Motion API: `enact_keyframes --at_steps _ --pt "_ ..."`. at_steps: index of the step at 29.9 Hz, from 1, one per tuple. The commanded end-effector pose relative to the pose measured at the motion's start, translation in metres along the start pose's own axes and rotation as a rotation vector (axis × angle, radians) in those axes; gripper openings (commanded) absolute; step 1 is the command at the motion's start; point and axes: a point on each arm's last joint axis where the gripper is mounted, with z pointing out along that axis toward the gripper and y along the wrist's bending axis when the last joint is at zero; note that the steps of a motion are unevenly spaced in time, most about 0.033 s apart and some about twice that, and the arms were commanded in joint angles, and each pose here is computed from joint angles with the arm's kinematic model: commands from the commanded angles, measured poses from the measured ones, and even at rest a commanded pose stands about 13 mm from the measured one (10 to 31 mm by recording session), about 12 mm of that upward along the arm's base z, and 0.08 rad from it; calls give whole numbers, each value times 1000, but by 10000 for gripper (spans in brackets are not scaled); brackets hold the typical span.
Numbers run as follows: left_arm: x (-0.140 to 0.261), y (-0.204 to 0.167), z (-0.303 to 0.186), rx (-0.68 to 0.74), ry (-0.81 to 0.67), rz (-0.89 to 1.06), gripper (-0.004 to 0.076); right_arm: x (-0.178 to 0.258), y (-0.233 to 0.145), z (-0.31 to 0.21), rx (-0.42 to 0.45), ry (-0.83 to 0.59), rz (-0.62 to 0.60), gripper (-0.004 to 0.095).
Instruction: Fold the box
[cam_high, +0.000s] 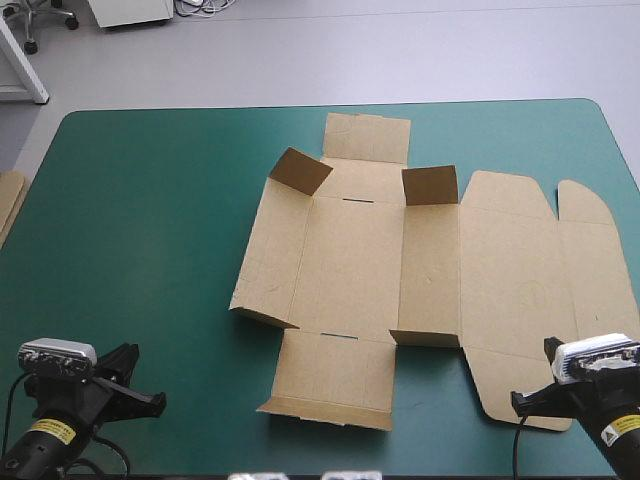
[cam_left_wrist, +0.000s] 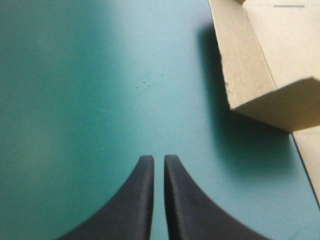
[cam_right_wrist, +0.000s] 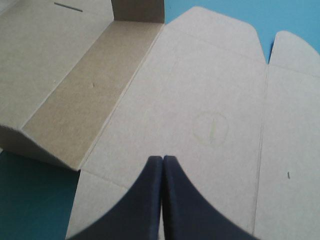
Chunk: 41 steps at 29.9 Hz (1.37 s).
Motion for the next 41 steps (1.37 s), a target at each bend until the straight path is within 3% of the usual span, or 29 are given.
enact_keyframes --at_steps 1,5,7,10,12,19,24,31,35,41 --pt "-34 0 -6 6 -125 -52 176 -32 -4 0 31 -98 -26 34" --pt "-61 1 5 5 -105 -71 320 -49 -7 13 43 -58 -48 206" --pt "-76 2 16 3 -69 -74 382 -60 -8 21 44 -42 -53 344" --pt "-96 4 36 3 -5 -78 406 -78 -10 33 46 -25 -59 475" --pt "-109 5 53 7 63 -85 406 -88 -11 39 44 -3 -44 512" --pt "-156 3 113 95 258 -61 406 -113 -13 60 26 157 10 517" --pt "-163 -2 162 197 407 -88 406 -120 -10 64 -10 152 32 517" --pt "-133 -6 218 355 573 -193 406 -116 -4 63 -70 200 63 517" --pt "-116 -2 226 484 597 -297 406 -116 -3 63 -82 206 63 517" --pt "-76 12 227 540 641 -370 406 -116 -2 63 -89 206 70 517"
